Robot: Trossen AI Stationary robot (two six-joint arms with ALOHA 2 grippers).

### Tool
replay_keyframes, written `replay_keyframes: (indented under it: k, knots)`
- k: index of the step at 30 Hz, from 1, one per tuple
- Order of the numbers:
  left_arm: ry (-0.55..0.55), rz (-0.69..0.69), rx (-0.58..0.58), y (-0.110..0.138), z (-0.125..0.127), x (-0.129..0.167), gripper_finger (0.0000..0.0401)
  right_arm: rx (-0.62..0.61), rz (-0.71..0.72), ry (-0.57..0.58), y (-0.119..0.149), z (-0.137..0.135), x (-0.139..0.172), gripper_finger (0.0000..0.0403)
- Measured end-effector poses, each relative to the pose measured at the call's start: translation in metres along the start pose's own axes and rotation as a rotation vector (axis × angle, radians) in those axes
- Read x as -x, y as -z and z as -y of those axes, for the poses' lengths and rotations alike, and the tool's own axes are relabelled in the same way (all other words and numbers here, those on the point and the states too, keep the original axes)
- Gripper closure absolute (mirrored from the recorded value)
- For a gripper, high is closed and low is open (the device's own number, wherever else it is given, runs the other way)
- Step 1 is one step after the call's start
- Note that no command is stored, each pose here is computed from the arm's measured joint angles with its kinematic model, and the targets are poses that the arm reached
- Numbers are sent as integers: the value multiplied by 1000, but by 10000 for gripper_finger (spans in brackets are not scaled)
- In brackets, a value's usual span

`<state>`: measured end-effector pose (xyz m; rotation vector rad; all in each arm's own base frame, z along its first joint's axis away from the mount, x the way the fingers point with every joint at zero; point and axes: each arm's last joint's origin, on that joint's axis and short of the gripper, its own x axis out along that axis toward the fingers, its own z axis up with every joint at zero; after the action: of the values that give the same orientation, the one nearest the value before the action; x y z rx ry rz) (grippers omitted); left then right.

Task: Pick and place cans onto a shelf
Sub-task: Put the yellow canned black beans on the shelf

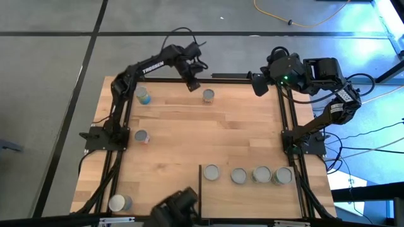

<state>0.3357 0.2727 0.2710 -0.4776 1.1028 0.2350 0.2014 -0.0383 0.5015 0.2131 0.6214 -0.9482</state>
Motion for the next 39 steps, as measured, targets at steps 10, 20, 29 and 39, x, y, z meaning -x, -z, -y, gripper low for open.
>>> replay_keyframes:
  k: [10, 20, 29, 39]
  knots:
    - [-50, 188, 158, -3, -61, 29, 323, -46, 20, 33, -1, 1, 0, 398]
    - [157, 190, 65, -5, -79, -10, 323, -122, 27, 78, -4, 7, -5, 398]
    - [210, 122, -135, -1, -81, -50, 323, -167, 21, 82, -5, 8, -7, 398]
    - [206, 130, -548, -3, -68, -63, 323, -152, 1, 82, -5, 2, -14, 398]
